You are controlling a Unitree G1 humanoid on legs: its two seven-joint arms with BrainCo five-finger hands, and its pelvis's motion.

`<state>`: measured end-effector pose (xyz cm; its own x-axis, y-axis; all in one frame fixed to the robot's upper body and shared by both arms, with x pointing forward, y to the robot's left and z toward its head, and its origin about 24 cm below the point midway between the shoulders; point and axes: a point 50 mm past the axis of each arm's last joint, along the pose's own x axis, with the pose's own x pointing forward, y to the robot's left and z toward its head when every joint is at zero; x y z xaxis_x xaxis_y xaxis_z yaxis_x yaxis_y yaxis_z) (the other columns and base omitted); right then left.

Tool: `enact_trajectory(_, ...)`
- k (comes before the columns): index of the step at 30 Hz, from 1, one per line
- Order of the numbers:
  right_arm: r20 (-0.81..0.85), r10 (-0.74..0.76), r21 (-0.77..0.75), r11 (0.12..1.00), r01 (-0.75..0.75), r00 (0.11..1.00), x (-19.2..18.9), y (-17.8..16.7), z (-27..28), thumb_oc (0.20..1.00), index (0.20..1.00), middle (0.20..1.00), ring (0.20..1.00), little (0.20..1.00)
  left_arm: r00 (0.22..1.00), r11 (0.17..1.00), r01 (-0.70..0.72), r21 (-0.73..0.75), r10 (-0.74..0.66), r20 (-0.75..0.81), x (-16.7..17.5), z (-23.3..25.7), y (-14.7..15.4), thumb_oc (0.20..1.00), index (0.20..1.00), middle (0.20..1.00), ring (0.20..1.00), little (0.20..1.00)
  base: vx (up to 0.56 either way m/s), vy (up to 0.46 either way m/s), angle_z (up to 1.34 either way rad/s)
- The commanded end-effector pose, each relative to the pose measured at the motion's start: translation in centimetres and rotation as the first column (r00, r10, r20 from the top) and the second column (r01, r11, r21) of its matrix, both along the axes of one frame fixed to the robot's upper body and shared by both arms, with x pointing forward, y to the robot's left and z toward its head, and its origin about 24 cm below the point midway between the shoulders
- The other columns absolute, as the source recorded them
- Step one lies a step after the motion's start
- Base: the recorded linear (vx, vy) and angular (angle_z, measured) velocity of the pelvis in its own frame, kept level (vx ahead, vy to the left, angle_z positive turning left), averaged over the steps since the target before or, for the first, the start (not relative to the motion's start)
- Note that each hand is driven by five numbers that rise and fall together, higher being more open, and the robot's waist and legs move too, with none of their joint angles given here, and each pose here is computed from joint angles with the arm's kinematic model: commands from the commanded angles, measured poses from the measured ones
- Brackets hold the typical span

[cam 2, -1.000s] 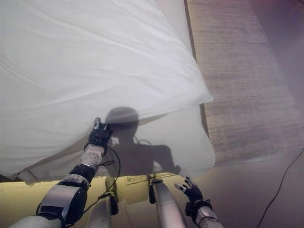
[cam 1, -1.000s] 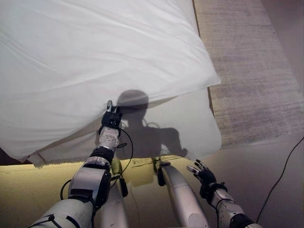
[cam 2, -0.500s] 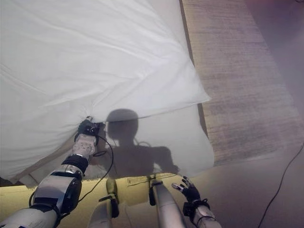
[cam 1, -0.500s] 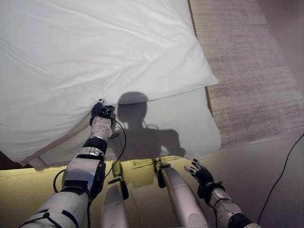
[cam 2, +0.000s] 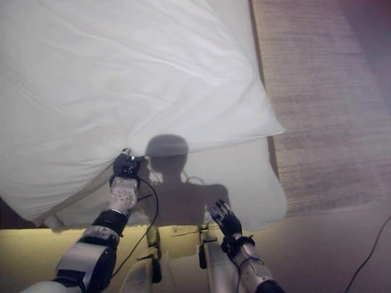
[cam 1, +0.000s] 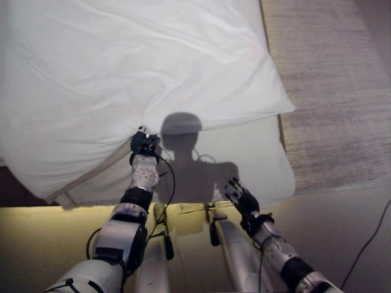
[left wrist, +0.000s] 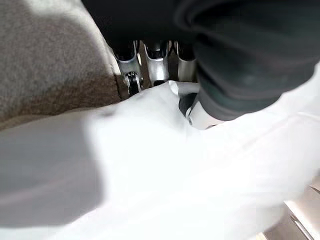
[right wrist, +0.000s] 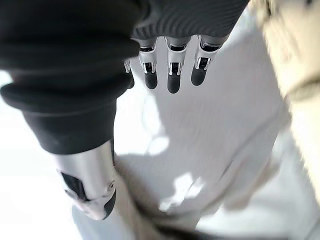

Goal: Make the bed

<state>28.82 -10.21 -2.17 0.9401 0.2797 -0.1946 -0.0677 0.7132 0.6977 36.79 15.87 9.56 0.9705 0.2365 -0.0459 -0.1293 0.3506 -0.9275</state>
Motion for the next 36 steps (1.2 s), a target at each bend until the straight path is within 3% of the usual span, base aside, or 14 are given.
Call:
enact_trajectory(1,0.016,0.061,0.297,0.953,-0.063,0.998,0.3,3.3,1.4,1.0,1.0,1.0,1.0,1.0,0.965,0.999,0.023,0.027,-0.03,0.259,-0.3,4.5,-1.1,0.2,0.2,0.2,0.2,0.2,-0.01,-0.002,0.13)
enact_trajectory(8,0.066,0.091,0.488,0.865,-0.112,0.994,2.3,6.1,5.1,1.0,1.0,1.0,1.0,1.0,0.923,0.995,0.077,0.062,-0.095,0.374,-1.9,6.8,-2.9,0.2,0.2,0.2,0.2,0.2,0.01,-0.015,0.24)
enact_trajectory(11,0.063,0.029,0.577,0.815,-0.06,0.998,3.2,6.8,7.2,1.0,1.0,1.0,1.0,1.0,0.89,0.989,0.112,0.1,-0.144,0.432,-3.1,7.8,-3.4,0.2,0.2,0.2,0.2,0.2,0.01,-0.006,0.12)
enact_trajectory(15,0.07,0.005,0.604,0.795,-0.046,0.998,3.5,6.7,7.9,1.0,1.0,1.0,1.0,1.0,0.885,0.988,0.116,0.105,-0.151,0.44,-3.3,7.9,-3.4,0.2,0.2,0.2,0.2,0.2,0.01,-0.002,0.08)
enact_trajectory(16,0.092,-0.086,0.661,0.75,0.003,0.992,4.4,6.1,10.1,1.0,1.0,1.0,1.0,1.0,0.878,0.987,0.104,0.123,-0.149,0.455,-3.8,8.3,-3.2,0.2,0.2,0.2,0.2,0.2,0.01,0.006,0.09)
enact_trajectory(21,0.119,-0.257,0.735,0.672,0.089,0.959,5.7,4.0,13.3,1.0,1.0,1.0,1.0,1.0,0.885,0.989,0.059,0.133,-0.114,0.452,-4.5,8.1,-1.9,0.2,0.2,0.2,0.2,0.2,0.02,0.047,0.11)
enact_trajectory(24,0.119,-0.257,0.735,0.672,0.089,0.959,5.7,4.0,13.4,1.0,1.0,1.0,1.0,1.0,0.885,0.989,0.059,0.133,-0.114,0.452,-4.5,8.1,-1.9,0.2,0.2,0.2,0.2,0.2,0.01,0.023,0.03)
enact_trajectory(25,0.101,-0.353,0.753,0.638,0.161,0.93,6.2,2.3,14.3,1.0,1.0,1.0,1.0,1.0,0.889,0.988,0.053,0.143,-0.112,0.444,-5.0,7.8,-1.6,0.2,0.2,0.2,0.2,0.2,0.02,0.044,0.01)
enact_trajectory(28,0.104,-0.372,0.755,0.633,0.17,0.922,6.2,1.8,14.6,1.0,1.0,1.0,1.0,1.0,0.889,0.988,0.052,0.146,-0.113,0.443,-5.1,7.7,-1.5,0.2,0.2,0.2,0.2,0.2,0.01,0.025,0.0)
enact_trajectory(34,-0.011,-0.478,0.724,0.602,0.336,0.878,6.8,-0.5,13.9,1.0,1.0,1.0,1.0,1.0,0.885,0.984,0.044,0.174,-0.119,0.449,-5.7,7.7,-0.8,0.2,0.2,0.2,0.2,0.2,0.0,0.006,0.0)
enact_trajectory(36,-0.12,-0.526,0.649,0.6,0.468,0.842,7.9,-2.4,13.1,1.0,1.0,1.0,1.0,1.0,0.884,0.979,0.027,0.201,-0.117,0.452,-6.5,7.7,0.3,0.2,0.2,0.2,0.2,0.2,0.0,0.0,0.0)
